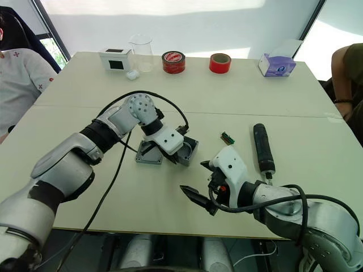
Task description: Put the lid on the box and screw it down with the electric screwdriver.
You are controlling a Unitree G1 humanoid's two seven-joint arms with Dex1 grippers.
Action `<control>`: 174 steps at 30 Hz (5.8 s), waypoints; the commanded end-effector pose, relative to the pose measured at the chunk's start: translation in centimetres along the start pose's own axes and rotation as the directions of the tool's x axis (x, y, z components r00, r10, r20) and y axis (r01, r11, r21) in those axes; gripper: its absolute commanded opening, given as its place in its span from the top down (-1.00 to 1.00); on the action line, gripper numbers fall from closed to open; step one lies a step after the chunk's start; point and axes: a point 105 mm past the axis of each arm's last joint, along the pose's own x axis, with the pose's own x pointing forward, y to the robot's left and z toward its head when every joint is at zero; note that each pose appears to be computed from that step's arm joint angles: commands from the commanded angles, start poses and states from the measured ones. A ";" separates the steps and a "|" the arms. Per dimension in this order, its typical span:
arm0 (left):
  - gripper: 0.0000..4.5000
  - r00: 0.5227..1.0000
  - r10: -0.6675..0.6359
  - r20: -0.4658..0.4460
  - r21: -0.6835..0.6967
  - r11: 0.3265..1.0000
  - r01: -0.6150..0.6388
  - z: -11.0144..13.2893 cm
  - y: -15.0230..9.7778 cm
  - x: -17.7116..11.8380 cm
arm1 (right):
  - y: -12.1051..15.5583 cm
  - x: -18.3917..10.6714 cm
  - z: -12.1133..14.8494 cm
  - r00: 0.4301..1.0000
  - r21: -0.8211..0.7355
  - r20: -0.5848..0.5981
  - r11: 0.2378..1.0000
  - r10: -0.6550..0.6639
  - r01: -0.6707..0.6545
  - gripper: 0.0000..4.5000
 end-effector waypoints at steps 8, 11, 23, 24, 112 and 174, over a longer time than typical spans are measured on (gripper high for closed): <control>-0.27 0.991 0.116 0.072 -0.146 0.984 -0.105 1.6 2.0 -3.8 | 0.5 -0.5 0.9 0.999 -0.027 0.033 1.000 0.004 -0.003 -1.00; -0.56 0.992 0.117 0.040 -0.173 0.979 -0.108 1.0 1.9 -4.0 | 0.5 -0.4 0.9 0.999 -0.029 0.031 1.000 0.007 -0.006 -1.00; -0.56 0.985 0.084 -0.151 -0.304 0.944 -0.127 -1.6 1.9 -1.4 | -0.1 0.2 1.1 0.999 -0.011 0.045 1.000 -0.001 0.002 -1.00; -0.56 0.985 0.086 -0.150 -0.308 0.943 -0.129 -1.5 2.0 -1.2 | -0.1 0.3 1.1 0.999 -0.009 0.048 1.000 -0.003 0.003 -1.00; -0.07 0.820 0.366 -0.440 -0.884 -0.339 -0.323 -7.4 -7.4 -4.8 | -0.2 2.6 3.5 0.982 -0.440 -0.041 0.879 0.183 -0.182 -1.00; 1.00 -0.024 0.993 -0.116 -0.872 -0.114 -0.475 -2.6 0.0 -12.7 | -8.5 7.9 12.7 0.903 0.288 0.429 0.952 -0.033 -0.102 -0.31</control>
